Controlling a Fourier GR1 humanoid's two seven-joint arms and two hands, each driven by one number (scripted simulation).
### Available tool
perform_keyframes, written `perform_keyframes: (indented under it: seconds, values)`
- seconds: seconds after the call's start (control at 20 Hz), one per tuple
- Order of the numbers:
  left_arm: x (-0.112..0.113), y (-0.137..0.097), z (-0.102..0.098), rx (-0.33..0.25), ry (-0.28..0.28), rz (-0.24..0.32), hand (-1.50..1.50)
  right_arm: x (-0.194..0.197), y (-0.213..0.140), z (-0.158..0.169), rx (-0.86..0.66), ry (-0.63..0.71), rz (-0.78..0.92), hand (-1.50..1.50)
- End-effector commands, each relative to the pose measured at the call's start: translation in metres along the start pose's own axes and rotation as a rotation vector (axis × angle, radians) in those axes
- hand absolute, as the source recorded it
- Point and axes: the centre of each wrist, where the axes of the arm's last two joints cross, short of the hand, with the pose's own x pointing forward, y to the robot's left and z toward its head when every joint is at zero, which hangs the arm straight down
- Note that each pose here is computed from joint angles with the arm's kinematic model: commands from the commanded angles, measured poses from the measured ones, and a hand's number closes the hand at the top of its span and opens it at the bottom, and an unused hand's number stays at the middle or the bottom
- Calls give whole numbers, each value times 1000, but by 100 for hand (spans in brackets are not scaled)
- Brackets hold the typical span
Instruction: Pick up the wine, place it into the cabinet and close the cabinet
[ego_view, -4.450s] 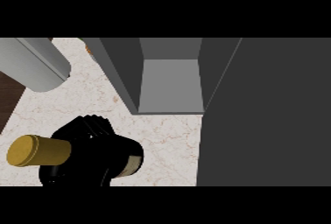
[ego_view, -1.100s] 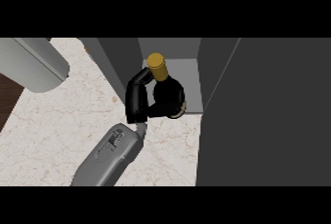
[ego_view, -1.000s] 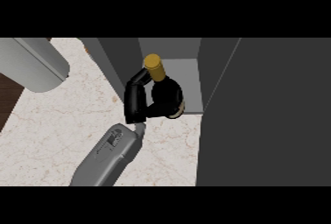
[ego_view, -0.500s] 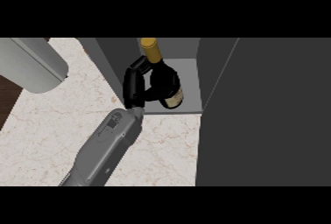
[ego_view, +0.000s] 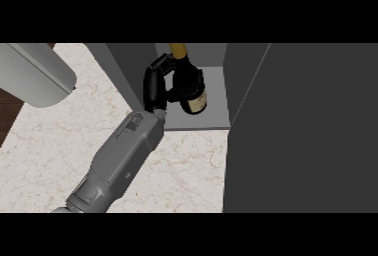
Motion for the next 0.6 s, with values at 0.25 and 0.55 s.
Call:
perform_keyframes:
  seconds: [0.25,0.55]
  values:
    - [-6,4,-23,56,-89,-74,150,5,5,15,20,-71,-26,-150]
    - [0,5,-32,65,-103,-78,150,16,9,30,36,-57,-38,-150]
